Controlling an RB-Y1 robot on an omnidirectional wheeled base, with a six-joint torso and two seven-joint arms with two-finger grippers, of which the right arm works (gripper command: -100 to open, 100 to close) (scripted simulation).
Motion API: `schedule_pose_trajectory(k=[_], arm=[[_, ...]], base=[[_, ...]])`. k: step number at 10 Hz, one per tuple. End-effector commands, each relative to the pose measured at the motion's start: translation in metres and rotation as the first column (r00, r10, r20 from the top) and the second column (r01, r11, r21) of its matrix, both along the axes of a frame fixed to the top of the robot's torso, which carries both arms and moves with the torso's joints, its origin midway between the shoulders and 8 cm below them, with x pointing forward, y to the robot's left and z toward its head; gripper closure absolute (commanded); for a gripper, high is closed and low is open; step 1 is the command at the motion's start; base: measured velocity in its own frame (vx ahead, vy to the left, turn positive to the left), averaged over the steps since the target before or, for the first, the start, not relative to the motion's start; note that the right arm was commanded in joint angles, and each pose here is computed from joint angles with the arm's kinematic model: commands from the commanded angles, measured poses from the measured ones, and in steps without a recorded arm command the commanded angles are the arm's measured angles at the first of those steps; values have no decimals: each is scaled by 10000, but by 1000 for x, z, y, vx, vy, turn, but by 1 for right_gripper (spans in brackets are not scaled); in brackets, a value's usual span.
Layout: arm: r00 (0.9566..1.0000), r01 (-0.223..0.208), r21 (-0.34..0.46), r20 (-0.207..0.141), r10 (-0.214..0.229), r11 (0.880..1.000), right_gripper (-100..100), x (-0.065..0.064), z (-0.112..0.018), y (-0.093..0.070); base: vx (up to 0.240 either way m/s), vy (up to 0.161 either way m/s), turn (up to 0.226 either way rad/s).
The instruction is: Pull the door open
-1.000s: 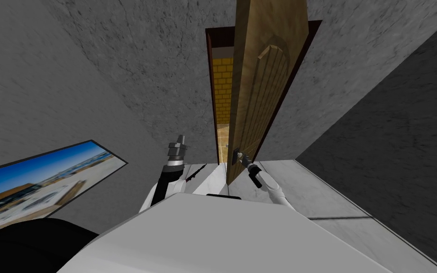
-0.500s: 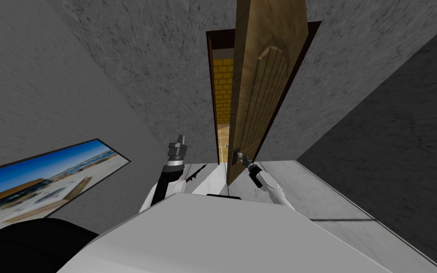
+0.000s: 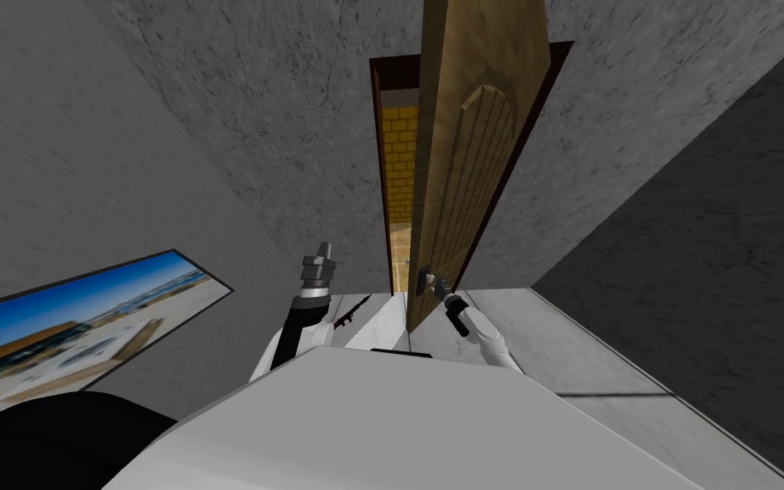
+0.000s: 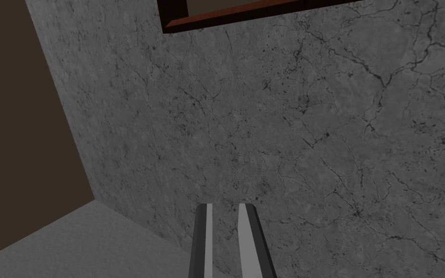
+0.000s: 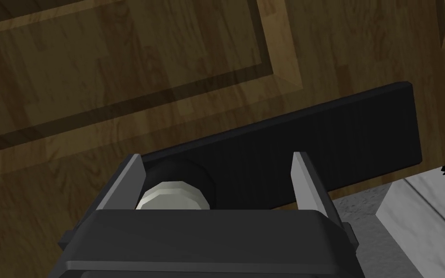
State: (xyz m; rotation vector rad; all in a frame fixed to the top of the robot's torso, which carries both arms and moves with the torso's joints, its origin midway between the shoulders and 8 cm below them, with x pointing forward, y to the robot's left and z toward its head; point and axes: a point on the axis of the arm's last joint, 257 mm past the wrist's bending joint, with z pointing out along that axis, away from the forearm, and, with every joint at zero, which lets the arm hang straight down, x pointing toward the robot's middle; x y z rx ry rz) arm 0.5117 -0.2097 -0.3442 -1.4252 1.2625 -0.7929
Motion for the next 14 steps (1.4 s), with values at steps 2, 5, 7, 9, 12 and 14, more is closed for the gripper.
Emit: schedule_pose_trajectory(k=[2,5,7,9,12,14], arm=[[9998,146,641,-121,-139,9978,100,0,1,1],[9990,359,1533,-303,-316,9875,100,0,3,2],[9979,551,2298,-471,-454,9717,100,0,5,2],[9963,734,2999,-637,-568,9512,100,0,7,3],[9944,925,3697,-813,-670,9245,100,0,9,3],[9934,1021,4038,-903,-714,9091,100,1,10,4]], base=[[-20,-49,73],[-38,-57,91],[-57,-58,91],[-52,-58,123],[-29,-34,62],[-29,-36,48]])
